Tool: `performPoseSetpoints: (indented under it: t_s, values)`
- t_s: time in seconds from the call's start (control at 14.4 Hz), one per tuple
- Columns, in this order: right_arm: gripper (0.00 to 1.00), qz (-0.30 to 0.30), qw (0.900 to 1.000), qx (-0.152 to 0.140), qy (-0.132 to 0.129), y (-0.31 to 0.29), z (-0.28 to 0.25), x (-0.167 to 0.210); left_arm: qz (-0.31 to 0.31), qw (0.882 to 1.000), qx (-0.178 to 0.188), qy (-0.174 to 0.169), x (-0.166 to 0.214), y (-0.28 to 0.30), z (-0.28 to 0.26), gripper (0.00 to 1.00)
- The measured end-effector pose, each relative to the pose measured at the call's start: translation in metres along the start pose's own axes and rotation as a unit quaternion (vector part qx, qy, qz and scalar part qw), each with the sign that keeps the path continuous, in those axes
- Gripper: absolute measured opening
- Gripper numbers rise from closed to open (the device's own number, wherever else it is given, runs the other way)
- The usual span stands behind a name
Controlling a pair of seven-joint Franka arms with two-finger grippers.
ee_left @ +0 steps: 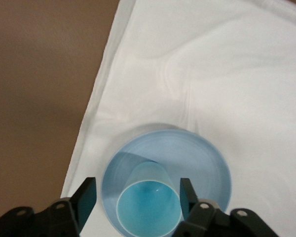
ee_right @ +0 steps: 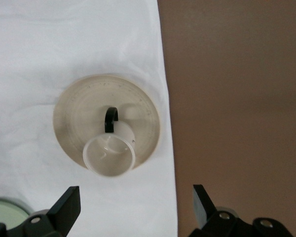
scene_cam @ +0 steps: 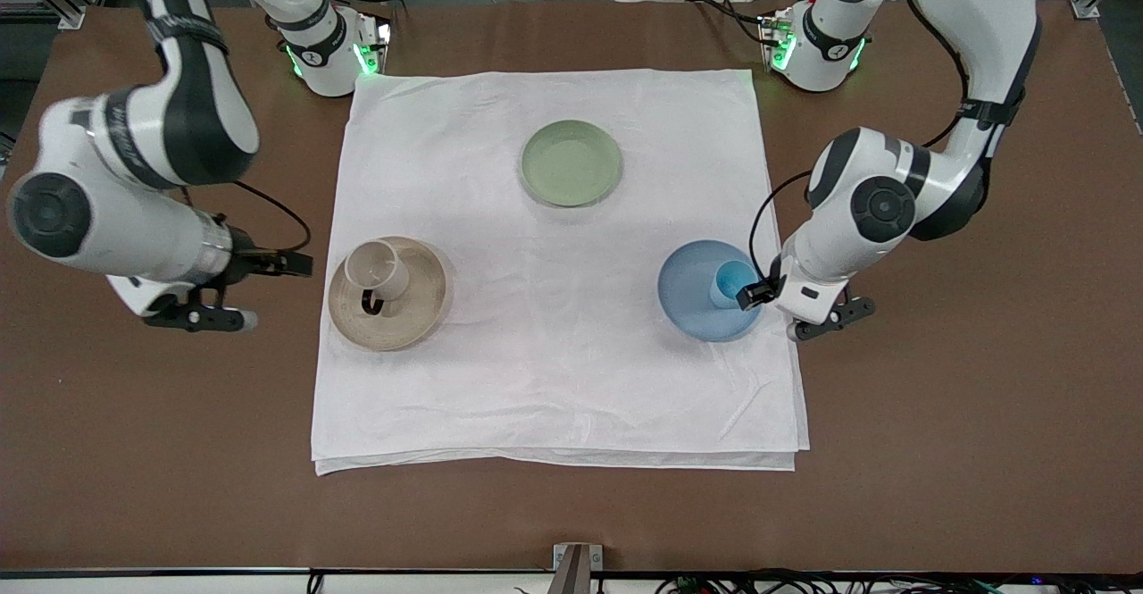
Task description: Place blue cup in blue plate and white mug in gray plate
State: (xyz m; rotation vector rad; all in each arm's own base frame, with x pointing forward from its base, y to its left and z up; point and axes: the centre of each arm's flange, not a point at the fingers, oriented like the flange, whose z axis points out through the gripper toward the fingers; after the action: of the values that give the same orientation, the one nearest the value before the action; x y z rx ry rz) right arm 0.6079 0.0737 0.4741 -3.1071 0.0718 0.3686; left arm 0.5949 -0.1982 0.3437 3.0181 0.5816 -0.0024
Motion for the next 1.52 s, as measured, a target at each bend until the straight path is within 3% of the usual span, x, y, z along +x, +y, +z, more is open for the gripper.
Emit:
performPoseSetpoints:
  t_s: [0.14, 0.35, 0.62, 0.83, 1.18, 1.52]
  values:
    - [1.0, -0.011, 1.0, 0.002, -0.007, 0.039, -0.03, -0.01, -0.002, 1.0, 0.001, 0.017, 0.027, -0.016, -0.059, 1.0]
    - [1.0, -0.022, 1.0, -0.002, -0.005, 0.091, -0.045, -0.015, 0.031, 0.999, 0.013, 0.027, 0.055, -0.051, -0.151, 1.0]
    - [1.0, -0.017, 1.0, -0.004, 0.02, 0.107, -0.071, -0.017, 0.082, 0.996, 0.034, 0.016, 0.055, -0.087, -0.234, 1.0]
    - [1.0, -0.019, 0.999, -0.005, 0.036, 0.106, -0.089, -0.02, 0.123, 0.991, 0.052, 0.015, 0.039, -0.104, -0.267, 1.0]
    - [1.0, -0.026, 1.0, -0.004, 0.01, 0.097, -0.086, -0.027, 0.169, 0.983, 0.074, -0.004, -0.008, -0.114, -0.303, 1.0]
    - [1.0, -0.027, 0.999, -0.003, 0.032, 0.097, -0.101, -0.069, 0.197, 0.978, 0.066, -0.015, -0.024, -0.144, -0.307, 1.0]
